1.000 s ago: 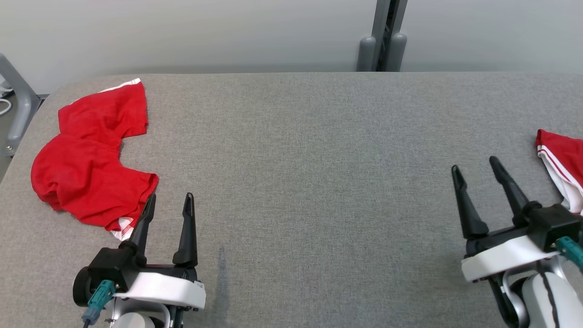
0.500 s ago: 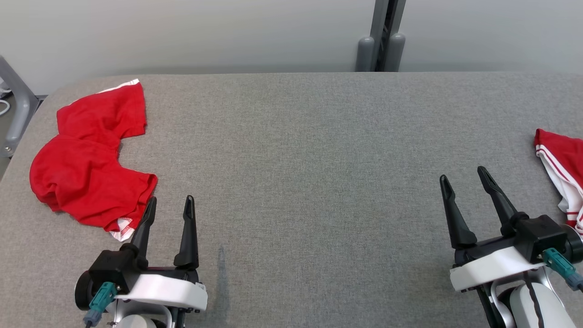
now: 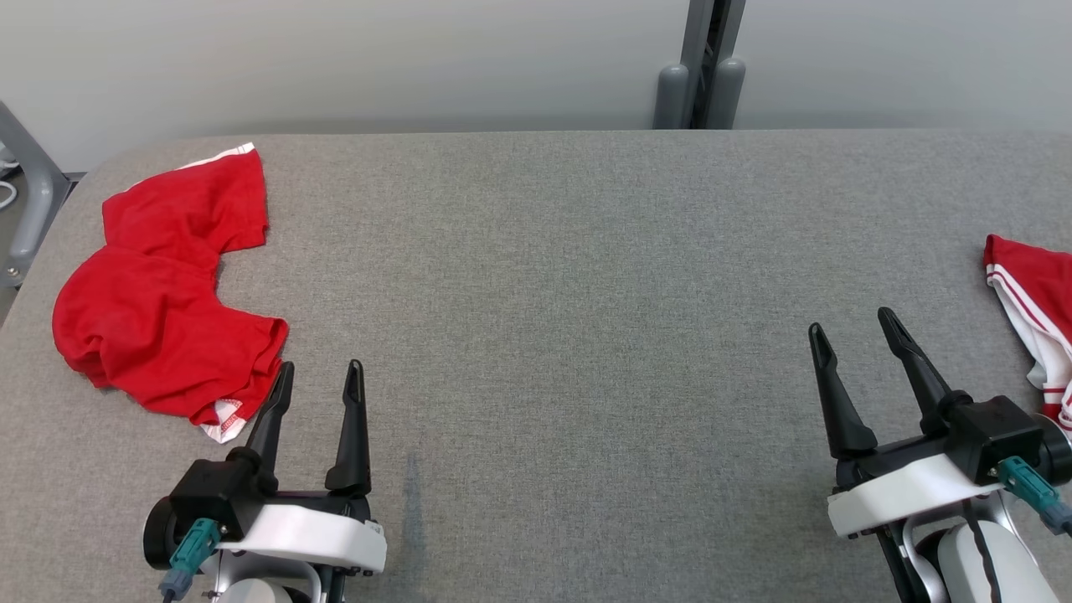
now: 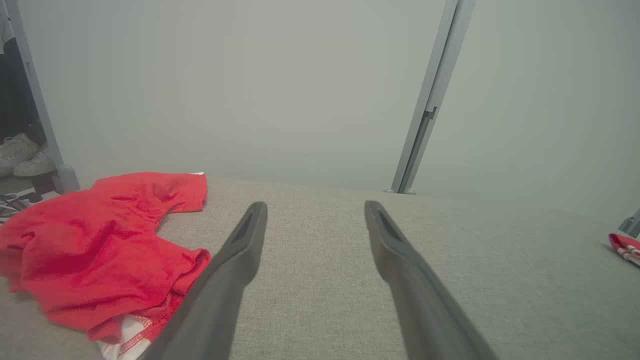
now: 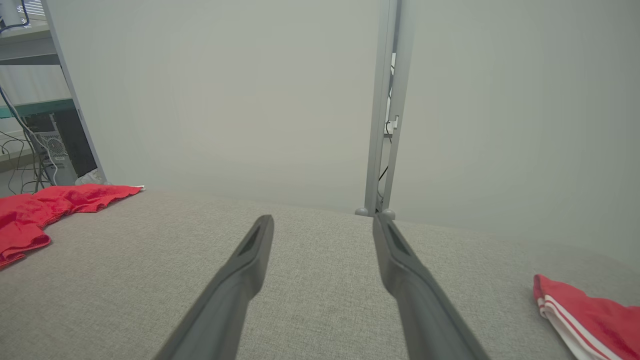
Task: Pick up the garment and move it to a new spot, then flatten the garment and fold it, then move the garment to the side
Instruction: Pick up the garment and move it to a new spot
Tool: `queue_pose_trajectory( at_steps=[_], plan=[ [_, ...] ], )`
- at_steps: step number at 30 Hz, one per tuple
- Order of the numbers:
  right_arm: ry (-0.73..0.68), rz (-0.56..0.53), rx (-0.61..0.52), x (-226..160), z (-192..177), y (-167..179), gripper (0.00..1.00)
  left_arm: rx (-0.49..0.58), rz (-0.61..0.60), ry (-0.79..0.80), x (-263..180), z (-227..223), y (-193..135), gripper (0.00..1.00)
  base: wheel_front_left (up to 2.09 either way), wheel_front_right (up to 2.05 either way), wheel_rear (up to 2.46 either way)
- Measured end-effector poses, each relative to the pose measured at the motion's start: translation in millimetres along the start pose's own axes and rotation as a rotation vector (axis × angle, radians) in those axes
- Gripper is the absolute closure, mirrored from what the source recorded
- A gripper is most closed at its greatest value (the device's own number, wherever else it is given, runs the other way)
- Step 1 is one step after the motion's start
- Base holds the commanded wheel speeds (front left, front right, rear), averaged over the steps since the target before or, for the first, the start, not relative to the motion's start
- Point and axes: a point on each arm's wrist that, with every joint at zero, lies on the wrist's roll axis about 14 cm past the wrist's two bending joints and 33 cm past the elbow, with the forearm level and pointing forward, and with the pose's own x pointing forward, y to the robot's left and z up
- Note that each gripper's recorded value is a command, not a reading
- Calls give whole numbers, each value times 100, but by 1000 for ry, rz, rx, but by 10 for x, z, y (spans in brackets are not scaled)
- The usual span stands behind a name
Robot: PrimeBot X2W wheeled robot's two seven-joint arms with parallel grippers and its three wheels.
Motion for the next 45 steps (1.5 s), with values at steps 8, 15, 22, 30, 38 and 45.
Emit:
queue_pose_trajectory(
  at_steps=[8, 15, 22, 30, 38, 45],
  plan=[
    [2, 4, 5, -3, -8, 9, 0, 0, -9, 4, -1, -13, -27, 0, 0, 0, 0],
    [5, 2, 6, -5, -17, 4, 0, 1, -11, 9, 0, -30, -34, 0, 0, 0, 0],
    [8, 2, 8, 7, -34, 0, 0, 2, -10, 15, 5, -49, -31, 0, 0, 0, 0],
    [28, 61, 15, 142, -152, 149, 0, 0, 46, 31, 14, -93, 127, 0, 0, 0, 0],
    [39, 200, 37, 384, -280, 554, 0, -1, 140, 19, 2, -36, 405, 0, 0, 0, 0],
    [50, 303, 73, 471, -337, 942, 0, 20, 249, 7, -238, 45, 738, 0, 0, 0, 0]
  ],
)
